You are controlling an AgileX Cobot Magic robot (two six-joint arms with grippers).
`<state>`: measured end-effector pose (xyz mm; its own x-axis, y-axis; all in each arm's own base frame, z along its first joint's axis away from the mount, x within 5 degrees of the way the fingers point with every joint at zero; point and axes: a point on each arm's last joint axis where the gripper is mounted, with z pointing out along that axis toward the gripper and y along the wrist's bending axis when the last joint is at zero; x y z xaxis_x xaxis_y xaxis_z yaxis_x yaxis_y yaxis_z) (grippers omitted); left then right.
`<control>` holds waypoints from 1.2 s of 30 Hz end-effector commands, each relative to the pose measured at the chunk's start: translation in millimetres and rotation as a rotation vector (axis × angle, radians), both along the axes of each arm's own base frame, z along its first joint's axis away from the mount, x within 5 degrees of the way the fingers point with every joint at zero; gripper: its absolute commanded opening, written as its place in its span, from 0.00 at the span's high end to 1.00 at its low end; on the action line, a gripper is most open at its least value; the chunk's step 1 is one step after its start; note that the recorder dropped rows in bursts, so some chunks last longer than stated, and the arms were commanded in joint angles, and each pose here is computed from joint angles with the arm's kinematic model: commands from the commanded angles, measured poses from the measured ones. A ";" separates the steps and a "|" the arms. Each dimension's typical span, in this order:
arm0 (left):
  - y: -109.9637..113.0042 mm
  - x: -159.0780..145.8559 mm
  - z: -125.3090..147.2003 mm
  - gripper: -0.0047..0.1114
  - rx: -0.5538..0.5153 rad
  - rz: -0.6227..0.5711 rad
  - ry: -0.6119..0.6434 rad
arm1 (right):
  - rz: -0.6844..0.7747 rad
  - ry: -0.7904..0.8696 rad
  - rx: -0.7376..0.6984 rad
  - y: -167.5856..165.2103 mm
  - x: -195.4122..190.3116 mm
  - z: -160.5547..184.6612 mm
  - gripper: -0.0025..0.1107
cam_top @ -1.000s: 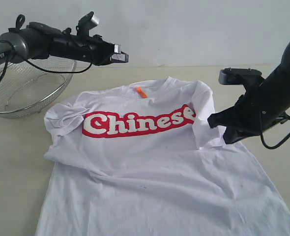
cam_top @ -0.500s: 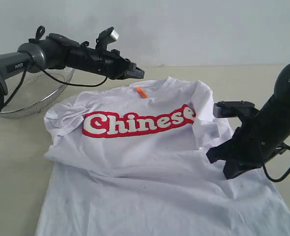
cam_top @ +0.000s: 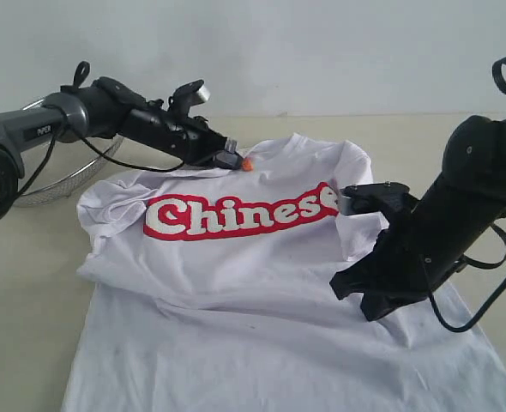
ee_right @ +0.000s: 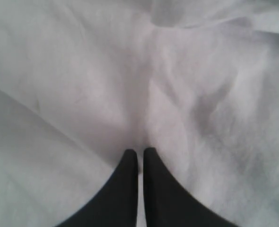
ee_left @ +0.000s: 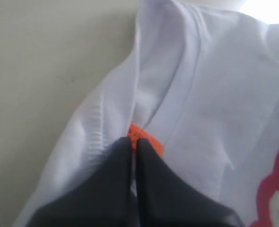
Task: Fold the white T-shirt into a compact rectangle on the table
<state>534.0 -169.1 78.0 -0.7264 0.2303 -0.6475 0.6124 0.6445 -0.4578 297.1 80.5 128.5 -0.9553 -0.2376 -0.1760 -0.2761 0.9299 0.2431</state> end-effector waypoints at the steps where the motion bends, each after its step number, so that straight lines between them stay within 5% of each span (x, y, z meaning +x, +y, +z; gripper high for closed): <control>1: 0.4 2.9 -11.2 0.92 0.046 0.070 0.022 | -0.004 0.005 -0.001 0.1 -1.2 -0.8 0.98; 8: 8.6 8.1 -21.3 0.92 0.174 0.174 0.018 | -0.001 0.011 -0.008 -0.4 -1.8 -1.0 0.98; 22: 19.7 19.8 -19.6 0.92 0.204 0.305 -0.056 | -0.030 0.127 -0.114 -10.0 -11.5 -4.6 0.98; 36: 15.6 28.4 0.4 0.92 0.099 0.318 -0.121 | -0.016 0.132 -0.131 -11.5 -12.4 -4.3 0.98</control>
<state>558.2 -158.0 79.9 -0.7230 0.0516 -0.6889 0.3879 0.8555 -0.3430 283.4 69.6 123.4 -0.9773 -0.2117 0.0057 -0.2078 0.9638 0.1674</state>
